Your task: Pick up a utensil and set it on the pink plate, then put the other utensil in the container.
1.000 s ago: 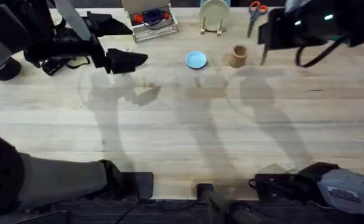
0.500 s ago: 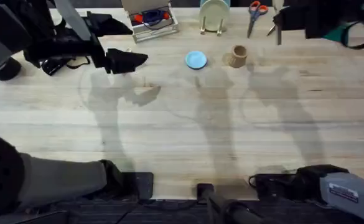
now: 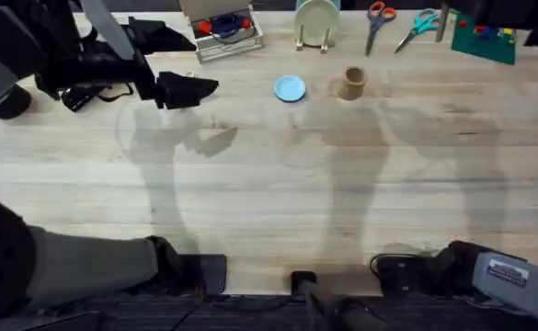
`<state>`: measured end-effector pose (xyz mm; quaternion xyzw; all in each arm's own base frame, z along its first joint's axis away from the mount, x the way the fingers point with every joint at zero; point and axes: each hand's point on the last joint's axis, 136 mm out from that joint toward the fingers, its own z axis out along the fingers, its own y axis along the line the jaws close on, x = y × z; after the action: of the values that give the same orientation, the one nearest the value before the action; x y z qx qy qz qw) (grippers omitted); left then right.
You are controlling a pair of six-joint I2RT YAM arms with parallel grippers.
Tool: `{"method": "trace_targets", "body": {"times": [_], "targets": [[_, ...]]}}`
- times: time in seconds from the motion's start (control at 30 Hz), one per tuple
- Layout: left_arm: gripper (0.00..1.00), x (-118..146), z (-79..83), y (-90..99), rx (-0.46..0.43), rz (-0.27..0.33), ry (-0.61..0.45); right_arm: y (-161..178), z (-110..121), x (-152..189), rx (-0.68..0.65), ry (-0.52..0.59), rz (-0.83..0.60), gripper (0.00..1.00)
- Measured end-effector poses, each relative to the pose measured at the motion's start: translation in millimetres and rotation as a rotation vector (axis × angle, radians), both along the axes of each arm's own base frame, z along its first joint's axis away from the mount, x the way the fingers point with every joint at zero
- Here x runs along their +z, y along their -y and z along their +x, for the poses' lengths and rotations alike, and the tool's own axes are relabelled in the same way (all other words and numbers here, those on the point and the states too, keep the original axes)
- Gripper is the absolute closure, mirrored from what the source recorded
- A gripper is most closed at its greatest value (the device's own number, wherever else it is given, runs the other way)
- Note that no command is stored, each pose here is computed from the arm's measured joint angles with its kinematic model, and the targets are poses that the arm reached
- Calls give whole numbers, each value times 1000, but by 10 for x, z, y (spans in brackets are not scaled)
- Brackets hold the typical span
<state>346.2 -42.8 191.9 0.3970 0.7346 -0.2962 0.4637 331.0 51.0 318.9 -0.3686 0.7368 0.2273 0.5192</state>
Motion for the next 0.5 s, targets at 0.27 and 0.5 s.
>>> {"method": "trace_targets", "body": {"times": [0.27, 0.5], "targets": [[8, 0, 0, 0, 0, 0, 0, -81, 19, 30, 222, 136, 137, 970], [8, 0, 0, 0, 0, 0, 0, -52, 203, -196, 303, 150, 245, 970]]}}
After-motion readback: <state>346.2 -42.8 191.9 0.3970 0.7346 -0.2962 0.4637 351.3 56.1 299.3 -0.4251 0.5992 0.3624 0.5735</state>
